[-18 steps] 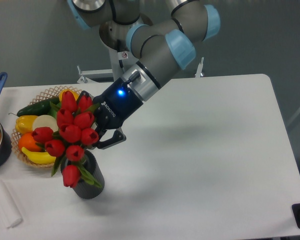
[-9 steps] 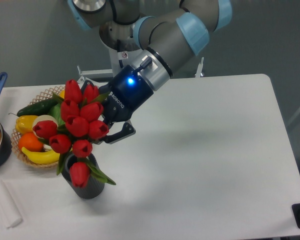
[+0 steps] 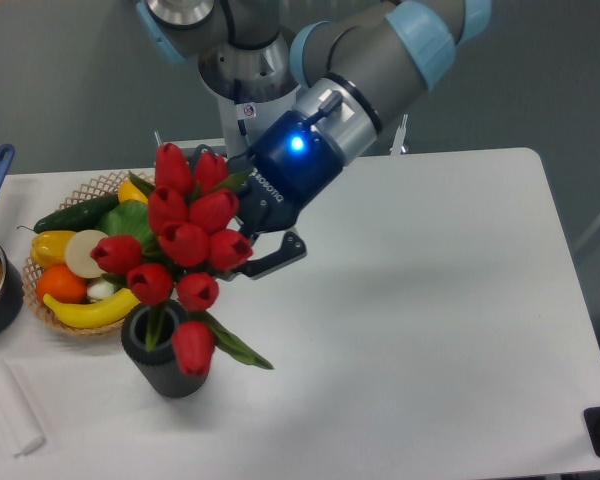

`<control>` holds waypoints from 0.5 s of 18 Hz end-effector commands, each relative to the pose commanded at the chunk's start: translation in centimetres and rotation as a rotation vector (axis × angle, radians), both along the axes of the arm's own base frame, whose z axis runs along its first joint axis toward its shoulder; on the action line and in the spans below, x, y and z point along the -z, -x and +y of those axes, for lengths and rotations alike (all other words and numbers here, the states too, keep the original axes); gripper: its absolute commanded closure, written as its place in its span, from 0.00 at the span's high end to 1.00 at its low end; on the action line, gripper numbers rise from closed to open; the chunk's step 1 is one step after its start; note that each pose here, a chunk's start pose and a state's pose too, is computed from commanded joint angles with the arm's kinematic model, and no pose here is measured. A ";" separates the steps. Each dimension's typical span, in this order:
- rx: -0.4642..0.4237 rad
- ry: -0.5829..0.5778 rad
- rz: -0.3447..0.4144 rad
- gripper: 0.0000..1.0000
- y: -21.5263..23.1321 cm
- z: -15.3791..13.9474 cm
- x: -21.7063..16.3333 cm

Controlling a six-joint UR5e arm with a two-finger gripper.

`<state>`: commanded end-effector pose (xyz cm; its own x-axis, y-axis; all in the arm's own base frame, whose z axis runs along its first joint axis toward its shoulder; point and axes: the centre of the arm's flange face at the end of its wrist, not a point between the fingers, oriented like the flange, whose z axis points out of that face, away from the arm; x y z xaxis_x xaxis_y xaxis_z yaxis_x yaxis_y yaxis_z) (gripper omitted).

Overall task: Pick up the flowers from the vase
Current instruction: 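Lift the gripped tulips up and out of the black vase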

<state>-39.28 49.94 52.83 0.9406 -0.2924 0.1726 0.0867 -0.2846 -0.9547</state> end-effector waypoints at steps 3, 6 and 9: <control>-0.054 -0.001 0.004 0.50 3.0 -2.2 0.3; -0.092 -0.018 0.008 0.50 6.0 -4.4 1.0; -0.111 -0.025 0.035 0.50 7.9 -5.7 2.0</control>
<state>-47.21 44.24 50.83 0.9728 -0.1897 0.1331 0.0830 -0.2510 -0.9644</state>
